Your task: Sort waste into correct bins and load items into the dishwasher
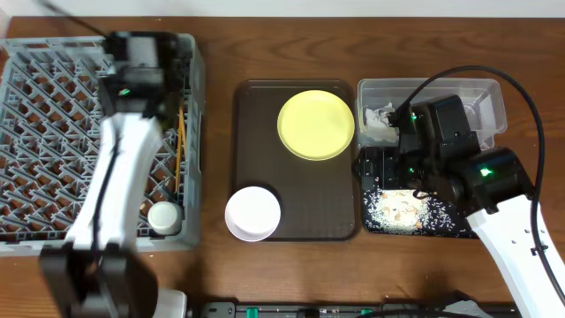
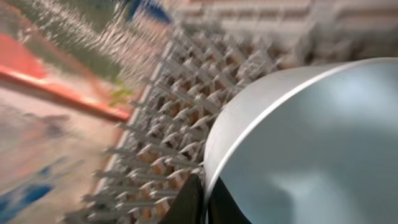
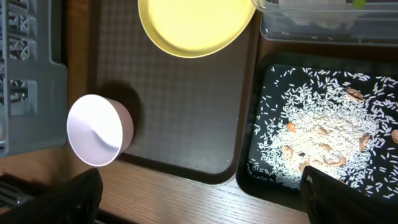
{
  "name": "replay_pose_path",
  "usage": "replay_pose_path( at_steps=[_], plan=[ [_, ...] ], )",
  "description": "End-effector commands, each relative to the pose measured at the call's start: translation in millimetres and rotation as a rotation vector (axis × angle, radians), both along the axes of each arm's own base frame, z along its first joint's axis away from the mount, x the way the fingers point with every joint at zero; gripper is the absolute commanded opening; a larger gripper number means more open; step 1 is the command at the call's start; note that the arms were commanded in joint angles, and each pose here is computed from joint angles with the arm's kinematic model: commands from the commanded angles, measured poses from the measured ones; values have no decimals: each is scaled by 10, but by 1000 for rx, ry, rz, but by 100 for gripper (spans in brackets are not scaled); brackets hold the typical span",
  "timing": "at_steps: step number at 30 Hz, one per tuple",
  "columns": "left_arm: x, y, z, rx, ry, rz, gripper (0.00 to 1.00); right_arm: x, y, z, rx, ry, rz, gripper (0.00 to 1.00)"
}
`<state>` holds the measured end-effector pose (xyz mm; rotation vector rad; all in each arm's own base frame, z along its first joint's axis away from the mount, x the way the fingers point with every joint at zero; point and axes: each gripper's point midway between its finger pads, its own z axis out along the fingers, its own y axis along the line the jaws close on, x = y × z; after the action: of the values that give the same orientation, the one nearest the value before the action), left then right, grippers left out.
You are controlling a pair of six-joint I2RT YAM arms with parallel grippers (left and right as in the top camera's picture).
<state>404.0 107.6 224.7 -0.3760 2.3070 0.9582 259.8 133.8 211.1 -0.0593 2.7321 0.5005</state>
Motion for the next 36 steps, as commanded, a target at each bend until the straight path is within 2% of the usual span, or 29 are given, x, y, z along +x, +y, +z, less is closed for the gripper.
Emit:
replay_pose_path(
  at_steps=[1,8,13,25,32,36],
  plan=[
    [-62,118,-93,166,38,117,6,4,-5,-1,-2,-1,5,99],
    [-10,112,-329,169,51,153,6,5,-4,-1,-2,-1,5,99],
    [-76,226,-104,302,32,216,6,8,-3,0,-2,-2,5,99],
    [111,-30,-229,341,66,133,6,8,-3,1,-2,-3,5,99],
    [192,-37,-309,509,148,151,6,3,-5,-2,-2,0,5,99],
    [229,-59,-295,540,154,152,6,3,-5,-2,-3,0,5,99]
  ],
)
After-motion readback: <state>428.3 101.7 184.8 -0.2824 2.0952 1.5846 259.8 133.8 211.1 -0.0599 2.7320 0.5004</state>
